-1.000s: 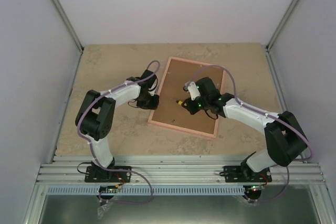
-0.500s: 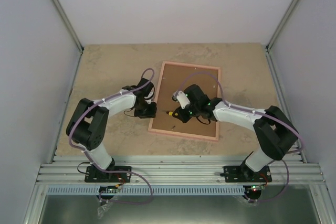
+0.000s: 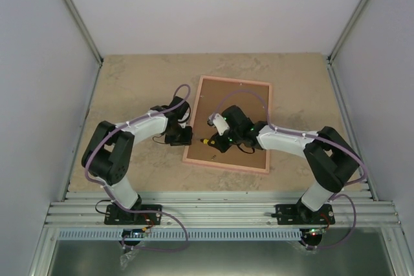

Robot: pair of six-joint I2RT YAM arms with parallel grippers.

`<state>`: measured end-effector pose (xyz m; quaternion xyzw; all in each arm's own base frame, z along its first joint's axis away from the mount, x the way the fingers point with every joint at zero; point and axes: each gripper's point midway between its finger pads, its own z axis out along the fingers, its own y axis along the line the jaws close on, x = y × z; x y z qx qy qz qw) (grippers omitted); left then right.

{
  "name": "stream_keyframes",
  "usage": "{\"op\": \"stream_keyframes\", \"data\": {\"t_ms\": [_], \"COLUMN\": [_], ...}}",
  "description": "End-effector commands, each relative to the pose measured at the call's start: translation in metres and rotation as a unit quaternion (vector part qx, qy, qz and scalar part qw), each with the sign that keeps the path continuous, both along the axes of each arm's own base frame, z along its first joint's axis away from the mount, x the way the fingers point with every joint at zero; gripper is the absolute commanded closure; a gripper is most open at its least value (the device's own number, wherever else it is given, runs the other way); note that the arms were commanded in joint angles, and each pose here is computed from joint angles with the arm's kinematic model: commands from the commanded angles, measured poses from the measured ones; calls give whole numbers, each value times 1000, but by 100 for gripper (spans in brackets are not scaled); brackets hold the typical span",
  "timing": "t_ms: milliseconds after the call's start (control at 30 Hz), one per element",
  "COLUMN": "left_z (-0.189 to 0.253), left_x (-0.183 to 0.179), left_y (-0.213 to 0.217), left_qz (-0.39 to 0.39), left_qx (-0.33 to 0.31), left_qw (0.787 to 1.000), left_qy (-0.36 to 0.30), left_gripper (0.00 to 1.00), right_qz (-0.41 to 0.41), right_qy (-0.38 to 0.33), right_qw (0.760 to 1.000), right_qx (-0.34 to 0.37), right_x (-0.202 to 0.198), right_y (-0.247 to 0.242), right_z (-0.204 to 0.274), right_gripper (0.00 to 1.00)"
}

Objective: Take the photo out of the frame

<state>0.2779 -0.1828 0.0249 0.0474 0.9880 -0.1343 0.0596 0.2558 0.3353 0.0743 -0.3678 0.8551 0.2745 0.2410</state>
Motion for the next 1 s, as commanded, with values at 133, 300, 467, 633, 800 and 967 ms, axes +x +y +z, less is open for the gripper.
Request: {"op": "stream_keyframes", "data": {"t_ms": [133, 300, 467, 633, 800, 967], "left_z": [-3, -7, -9, -10, -11, -11], "left_x": [5, 3, 3, 2, 1, 1], "left_y": [-8, -9, -8, -8, -7, -7], "left_qz": [-16, -18, -17, -18, -16, -15], "left_qx": [-4, -5, -4, -4, -1, 0], "left_qw": [1000, 1000, 1000, 1000, 1000, 1000], "left_qy": [2, 9, 12, 14, 16, 15], "left_gripper": [71, 79, 86, 90, 93, 94], "right_qz": [-7, -12, -18, -25, -40, -72], "right_qy": [-10, -15, -19, -26, -34, -42], "right_qw": [1000, 1000, 1000, 999, 999, 996], "right_qx": [14, 10, 7, 8, 3, -10], "right_x": [10, 14, 18, 24, 31, 38], "right_y": [12, 12, 13, 14, 13, 4], "right_z": [6, 5, 3, 6, 7, 7], "right_gripper": [100, 100, 100, 100, 100, 100]}}
